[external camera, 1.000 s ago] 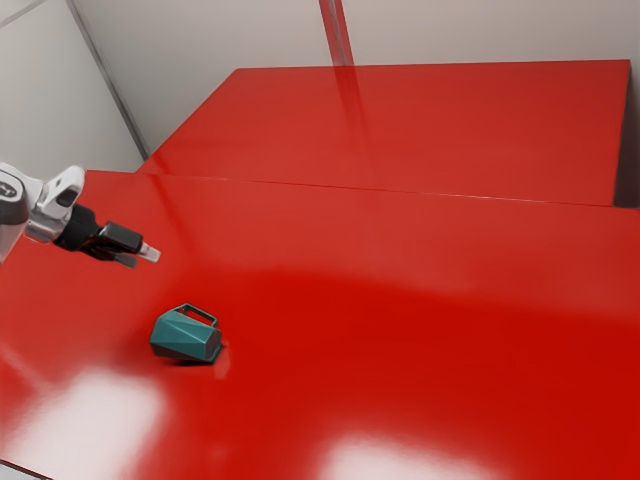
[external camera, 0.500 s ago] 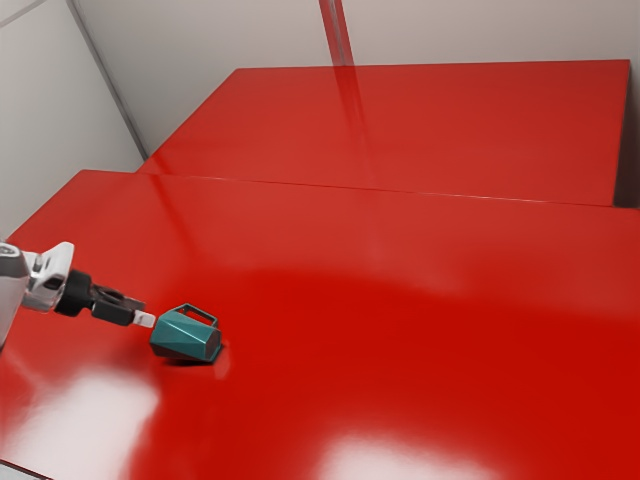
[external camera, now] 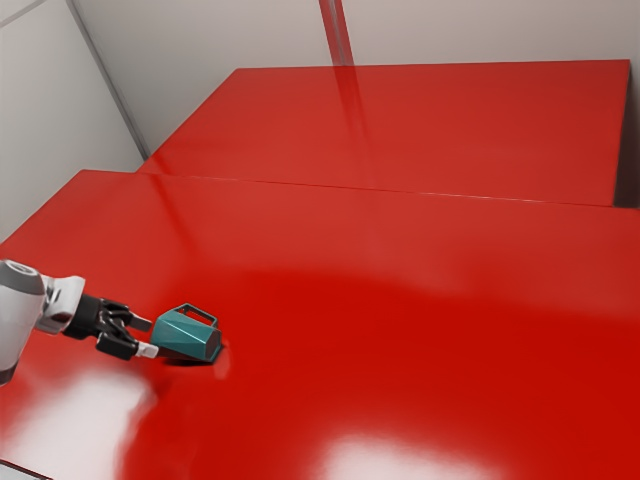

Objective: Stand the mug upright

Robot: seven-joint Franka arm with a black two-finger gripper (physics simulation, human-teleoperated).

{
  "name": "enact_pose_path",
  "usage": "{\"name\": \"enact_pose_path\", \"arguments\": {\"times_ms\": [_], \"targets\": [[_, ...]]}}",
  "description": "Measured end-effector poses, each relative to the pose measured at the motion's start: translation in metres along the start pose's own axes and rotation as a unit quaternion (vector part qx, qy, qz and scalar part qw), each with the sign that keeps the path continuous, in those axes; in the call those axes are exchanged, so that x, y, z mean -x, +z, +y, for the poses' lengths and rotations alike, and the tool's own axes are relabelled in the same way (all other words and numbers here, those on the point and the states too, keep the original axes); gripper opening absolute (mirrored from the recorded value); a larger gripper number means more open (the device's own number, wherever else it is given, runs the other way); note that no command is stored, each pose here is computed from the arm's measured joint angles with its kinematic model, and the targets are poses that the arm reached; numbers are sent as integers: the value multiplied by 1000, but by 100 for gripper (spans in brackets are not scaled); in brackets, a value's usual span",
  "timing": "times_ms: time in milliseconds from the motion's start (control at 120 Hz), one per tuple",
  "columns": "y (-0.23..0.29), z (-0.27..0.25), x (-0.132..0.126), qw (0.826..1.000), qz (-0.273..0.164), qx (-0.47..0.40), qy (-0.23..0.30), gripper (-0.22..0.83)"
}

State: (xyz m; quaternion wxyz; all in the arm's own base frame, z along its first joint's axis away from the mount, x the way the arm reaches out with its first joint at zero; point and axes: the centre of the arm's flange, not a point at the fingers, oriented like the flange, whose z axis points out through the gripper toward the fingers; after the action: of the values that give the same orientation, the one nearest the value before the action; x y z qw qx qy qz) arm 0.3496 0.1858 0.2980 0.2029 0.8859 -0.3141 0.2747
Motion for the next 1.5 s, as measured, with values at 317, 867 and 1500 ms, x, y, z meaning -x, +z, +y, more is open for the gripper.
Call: {"name": "enact_pose_path", "arguments": {"times_ms": [317,867,1500], "targets": [[24,0,4,1000,-2,10,24,50],[25,-3,-22,997,8,-7,81,-8],[-55,-38,-120,970,-19,-79,230,-16]]}}
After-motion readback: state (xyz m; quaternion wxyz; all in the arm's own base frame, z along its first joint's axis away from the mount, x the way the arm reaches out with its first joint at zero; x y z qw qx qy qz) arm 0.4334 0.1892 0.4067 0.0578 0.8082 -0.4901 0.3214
